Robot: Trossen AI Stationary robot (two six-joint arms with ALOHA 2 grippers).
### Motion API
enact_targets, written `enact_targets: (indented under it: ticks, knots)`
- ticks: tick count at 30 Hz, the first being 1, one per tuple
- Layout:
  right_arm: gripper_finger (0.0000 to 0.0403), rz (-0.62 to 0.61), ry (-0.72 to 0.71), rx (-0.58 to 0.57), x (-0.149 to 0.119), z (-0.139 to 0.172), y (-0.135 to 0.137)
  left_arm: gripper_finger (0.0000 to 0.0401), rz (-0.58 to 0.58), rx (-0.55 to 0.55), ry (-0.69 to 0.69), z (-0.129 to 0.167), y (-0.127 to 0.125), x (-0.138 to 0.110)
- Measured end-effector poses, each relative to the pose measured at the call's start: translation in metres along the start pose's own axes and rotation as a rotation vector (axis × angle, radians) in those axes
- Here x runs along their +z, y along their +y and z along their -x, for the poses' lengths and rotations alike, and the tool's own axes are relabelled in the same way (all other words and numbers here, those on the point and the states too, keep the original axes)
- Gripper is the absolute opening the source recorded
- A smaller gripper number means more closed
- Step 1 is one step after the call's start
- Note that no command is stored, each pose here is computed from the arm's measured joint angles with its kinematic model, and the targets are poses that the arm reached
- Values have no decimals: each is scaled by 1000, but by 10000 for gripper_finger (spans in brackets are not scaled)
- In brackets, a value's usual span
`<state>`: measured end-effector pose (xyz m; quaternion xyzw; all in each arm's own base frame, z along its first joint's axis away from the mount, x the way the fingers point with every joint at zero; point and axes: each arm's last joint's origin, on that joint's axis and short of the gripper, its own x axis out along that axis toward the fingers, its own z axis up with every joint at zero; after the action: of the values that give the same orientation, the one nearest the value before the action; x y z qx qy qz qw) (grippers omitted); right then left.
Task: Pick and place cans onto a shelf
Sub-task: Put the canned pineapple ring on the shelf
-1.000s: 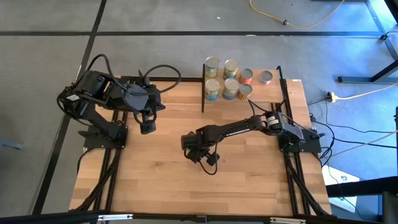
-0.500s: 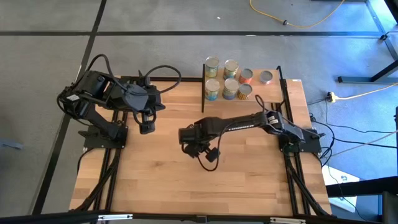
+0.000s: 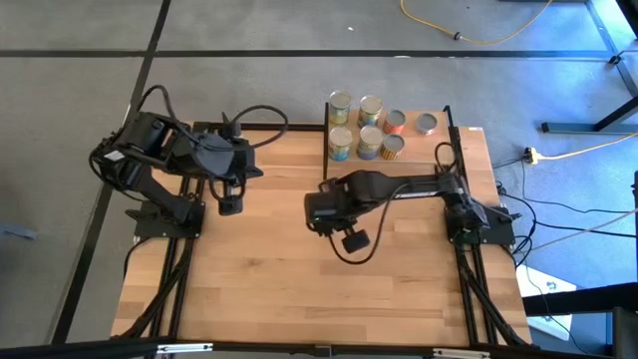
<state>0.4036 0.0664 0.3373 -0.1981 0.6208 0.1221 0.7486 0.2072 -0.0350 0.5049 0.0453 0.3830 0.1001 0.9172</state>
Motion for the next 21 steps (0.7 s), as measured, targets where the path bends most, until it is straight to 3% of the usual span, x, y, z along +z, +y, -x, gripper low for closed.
enact_targets:
  ticks: [8,15,21]
  knots:
    - [4,-304,-153,-96,-24,64,18,1,-17,-27,-9,5,1,-2]
    - [4,-489,-329,-206,-59,126,40,3,-53,-47,-16,9,2,-4]
    - [4,-593,-434,-240,-88,158,45,4,-59,-47,-14,8,2,-3]
